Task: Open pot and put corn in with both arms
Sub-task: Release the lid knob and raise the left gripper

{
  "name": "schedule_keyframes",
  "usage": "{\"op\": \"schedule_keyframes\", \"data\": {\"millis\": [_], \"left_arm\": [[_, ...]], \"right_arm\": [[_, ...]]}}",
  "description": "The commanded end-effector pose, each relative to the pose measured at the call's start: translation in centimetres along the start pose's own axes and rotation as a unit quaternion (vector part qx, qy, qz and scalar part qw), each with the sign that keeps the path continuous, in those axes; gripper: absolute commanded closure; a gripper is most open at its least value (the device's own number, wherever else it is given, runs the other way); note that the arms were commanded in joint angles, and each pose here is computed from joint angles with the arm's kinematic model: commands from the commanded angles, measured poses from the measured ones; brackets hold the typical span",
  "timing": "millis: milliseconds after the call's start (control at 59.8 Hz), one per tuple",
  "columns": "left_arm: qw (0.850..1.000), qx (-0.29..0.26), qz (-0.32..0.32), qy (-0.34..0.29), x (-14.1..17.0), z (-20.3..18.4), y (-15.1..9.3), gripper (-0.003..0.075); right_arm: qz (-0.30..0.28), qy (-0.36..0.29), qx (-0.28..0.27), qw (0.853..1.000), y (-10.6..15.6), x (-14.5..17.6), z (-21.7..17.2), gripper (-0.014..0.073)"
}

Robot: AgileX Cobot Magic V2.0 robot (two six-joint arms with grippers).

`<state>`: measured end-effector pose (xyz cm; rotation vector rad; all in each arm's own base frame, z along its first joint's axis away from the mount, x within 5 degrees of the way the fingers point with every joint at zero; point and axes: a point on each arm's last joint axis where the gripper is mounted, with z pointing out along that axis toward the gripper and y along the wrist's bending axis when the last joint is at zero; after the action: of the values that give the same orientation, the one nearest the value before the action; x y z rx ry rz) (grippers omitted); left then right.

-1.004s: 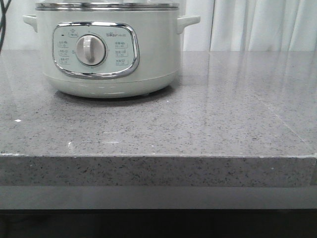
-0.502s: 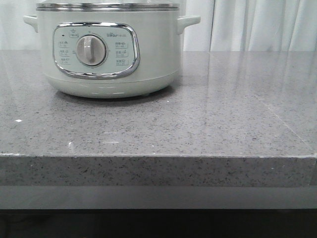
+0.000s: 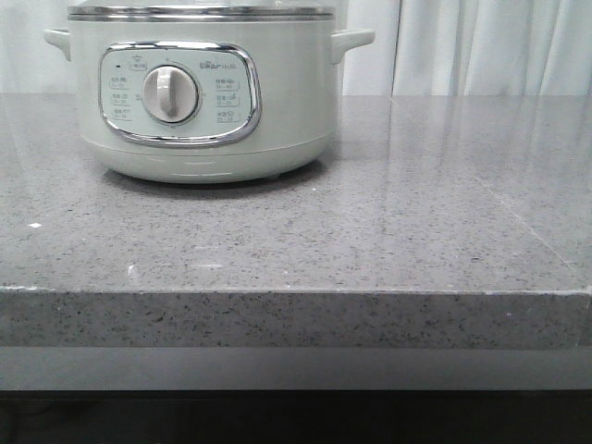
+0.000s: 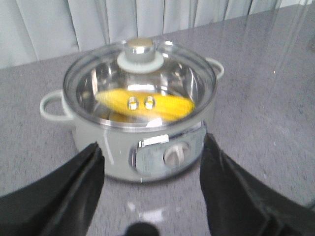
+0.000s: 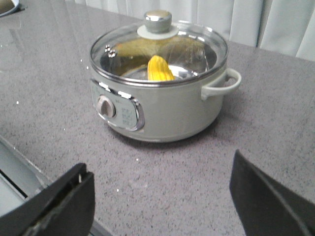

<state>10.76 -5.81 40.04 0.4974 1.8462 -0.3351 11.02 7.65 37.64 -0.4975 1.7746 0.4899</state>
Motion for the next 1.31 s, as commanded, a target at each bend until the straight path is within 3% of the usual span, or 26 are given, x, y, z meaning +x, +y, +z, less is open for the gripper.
{"op": "schedule_keyframes", "data": {"millis": [0,285,385,469,636,753,803,1289], "left_arm": [[0.999,0.003,-0.013,-0.049,0.8,-1.5,-0.2,0.0293],[0.996,0.001,-0.014,-0.091,3.8,-3.7,-0.3,0.0295],[0.996,0.001,-0.014,-0.093,3.8,-3.9,-0.4,0.0359],[0.996,0.001,-0.014,-0.093,3.8,-3.9,-0.4,0.0459],[0.996,0.001,-0.014,-0.093,3.8,-3.9,-0.4,0.0642],[0.996,0.001,-0.014,-0.093,3.8,-3.9,-0.4,0.0734],[0.996,0.001,-0.014,-0.093,3.8,-3.9,-0.4,0.0741],[0.996,0.001,-0.014,-0.093,3.8,-3.9,-0.4,0.0741]], "right_arm": [[0.000,-0.034,-0.002,0.999,0.1,-1.2,-0.4,0.0013],[0.000,-0.023,-0.003,1.000,0.1,-1.0,-0.4,0.0013],[0.000,-0.023,-0.003,1.000,0.1,-1.0,-0.4,0.0029],[0.000,-0.023,-0.003,1.000,0.1,-1.0,-0.4,0.0121],[0.000,-0.022,-0.003,1.000,0.1,-1.0,-0.4,0.0438],[0.000,-0.022,-0.003,1.000,0.1,-0.9,-0.4,0.0613],[0.000,-0.022,-0.003,1.000,0.1,-0.9,-0.4,0.0669],[0.000,-0.023,-0.003,1.000,0.1,-1.0,-0.4,0.0662]]}}
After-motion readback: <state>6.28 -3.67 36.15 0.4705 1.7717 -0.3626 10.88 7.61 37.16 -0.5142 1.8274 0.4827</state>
